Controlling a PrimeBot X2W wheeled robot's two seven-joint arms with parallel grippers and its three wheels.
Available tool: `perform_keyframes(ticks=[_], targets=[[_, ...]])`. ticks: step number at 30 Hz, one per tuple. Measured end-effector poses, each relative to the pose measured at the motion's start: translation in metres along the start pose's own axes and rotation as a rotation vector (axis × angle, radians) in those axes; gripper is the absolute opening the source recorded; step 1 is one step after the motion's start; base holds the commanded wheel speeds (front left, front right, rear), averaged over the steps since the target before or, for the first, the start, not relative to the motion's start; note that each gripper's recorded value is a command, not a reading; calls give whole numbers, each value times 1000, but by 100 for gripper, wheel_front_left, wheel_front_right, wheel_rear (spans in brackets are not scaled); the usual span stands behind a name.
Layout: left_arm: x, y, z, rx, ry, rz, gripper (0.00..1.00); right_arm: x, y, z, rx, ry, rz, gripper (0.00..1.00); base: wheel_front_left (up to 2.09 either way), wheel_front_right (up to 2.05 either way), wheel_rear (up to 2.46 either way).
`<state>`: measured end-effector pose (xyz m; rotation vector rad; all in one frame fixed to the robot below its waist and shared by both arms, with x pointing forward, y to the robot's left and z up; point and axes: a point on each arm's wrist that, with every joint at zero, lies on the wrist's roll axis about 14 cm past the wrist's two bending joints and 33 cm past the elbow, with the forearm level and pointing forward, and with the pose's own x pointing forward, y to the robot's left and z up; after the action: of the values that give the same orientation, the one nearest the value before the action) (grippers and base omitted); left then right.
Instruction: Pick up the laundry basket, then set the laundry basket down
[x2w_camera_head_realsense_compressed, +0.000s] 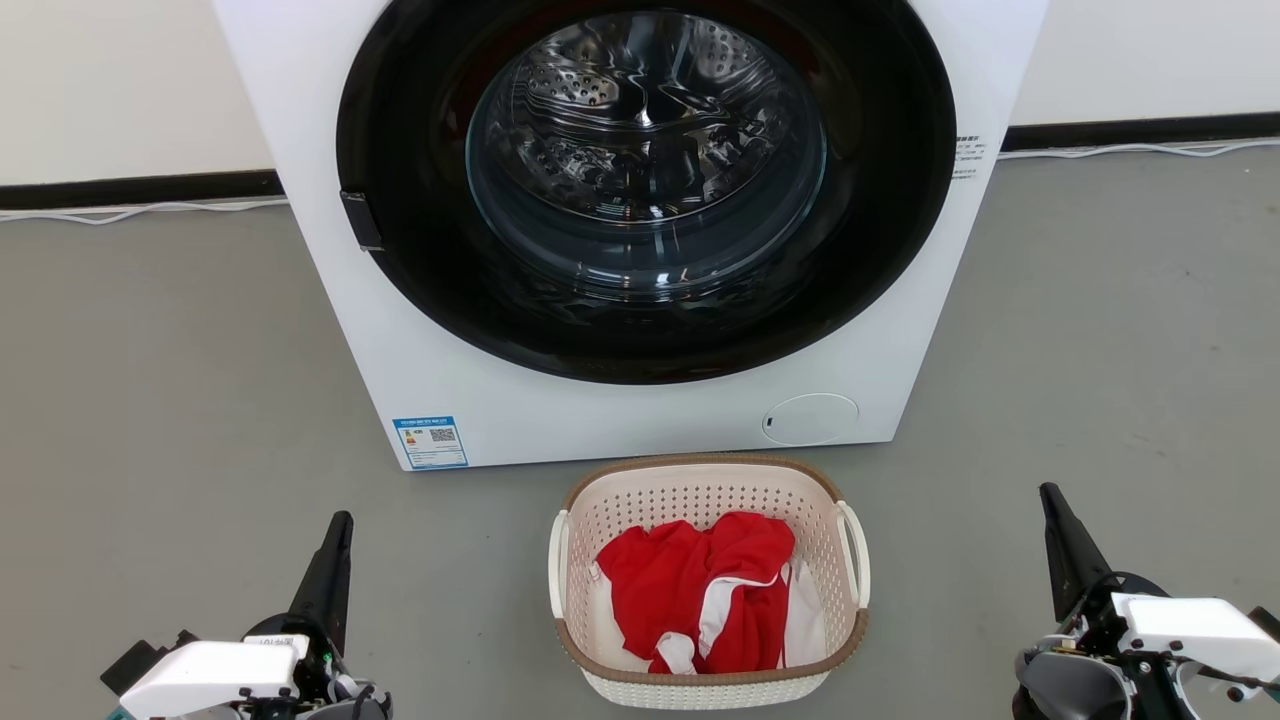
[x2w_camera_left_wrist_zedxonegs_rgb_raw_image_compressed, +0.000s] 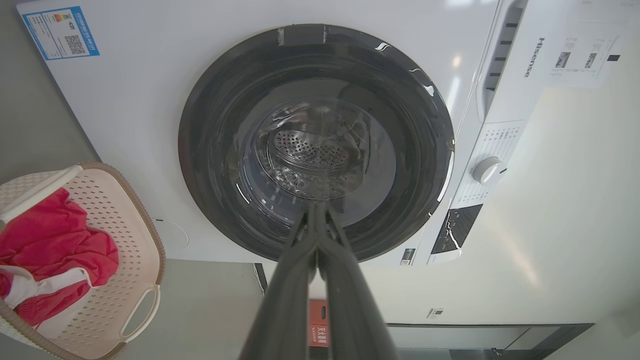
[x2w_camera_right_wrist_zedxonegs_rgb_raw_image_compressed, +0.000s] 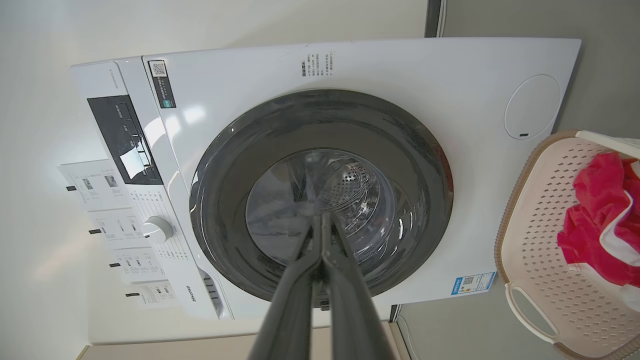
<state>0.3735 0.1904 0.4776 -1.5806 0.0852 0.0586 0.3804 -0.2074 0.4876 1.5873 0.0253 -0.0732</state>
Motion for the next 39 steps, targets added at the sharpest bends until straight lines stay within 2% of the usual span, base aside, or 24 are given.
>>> perform_keyframes(ticks=[39], targets=[[0, 0, 0, 0, 0, 0, 0, 0, 0, 0, 0, 0, 0, 0, 0, 0, 0]])
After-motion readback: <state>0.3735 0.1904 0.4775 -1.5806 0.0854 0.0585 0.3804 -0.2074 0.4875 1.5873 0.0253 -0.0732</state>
